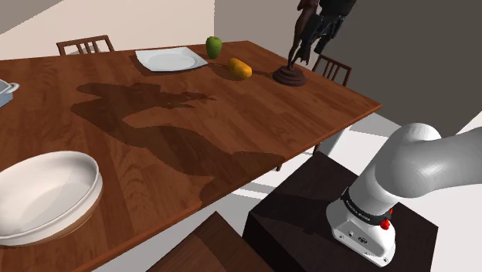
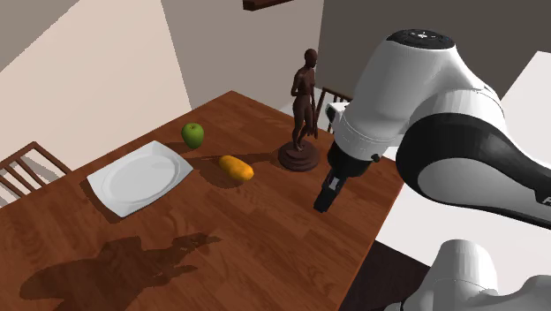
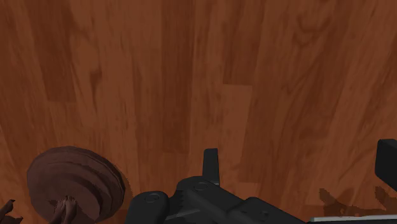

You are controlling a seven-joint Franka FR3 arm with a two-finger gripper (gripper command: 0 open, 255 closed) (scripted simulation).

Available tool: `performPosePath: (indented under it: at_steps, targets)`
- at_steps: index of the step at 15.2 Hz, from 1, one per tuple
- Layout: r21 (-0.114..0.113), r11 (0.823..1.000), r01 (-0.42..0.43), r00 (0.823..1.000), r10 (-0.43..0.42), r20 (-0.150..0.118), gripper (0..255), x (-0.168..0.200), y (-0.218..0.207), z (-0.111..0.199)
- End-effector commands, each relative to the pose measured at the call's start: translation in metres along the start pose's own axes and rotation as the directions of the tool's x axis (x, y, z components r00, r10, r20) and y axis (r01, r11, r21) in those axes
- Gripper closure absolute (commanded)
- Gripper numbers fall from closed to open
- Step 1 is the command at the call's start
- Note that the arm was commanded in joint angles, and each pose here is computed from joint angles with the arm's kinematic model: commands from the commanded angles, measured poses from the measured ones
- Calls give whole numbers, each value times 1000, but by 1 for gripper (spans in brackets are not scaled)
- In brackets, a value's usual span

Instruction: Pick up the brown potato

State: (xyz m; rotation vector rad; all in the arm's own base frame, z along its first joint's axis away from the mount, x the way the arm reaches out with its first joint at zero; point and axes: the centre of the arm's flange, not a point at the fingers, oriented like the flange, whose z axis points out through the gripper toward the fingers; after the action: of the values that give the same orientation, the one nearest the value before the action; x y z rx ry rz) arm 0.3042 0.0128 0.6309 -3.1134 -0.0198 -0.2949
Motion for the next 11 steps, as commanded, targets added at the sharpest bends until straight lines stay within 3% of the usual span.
performPosePath:
  at_steps: [1,11]
  targets:
    - [0,1000,0,1000,0,0,0,0,0,0]
    - [-28,999,-46,998,47,46,0,122,19,62]
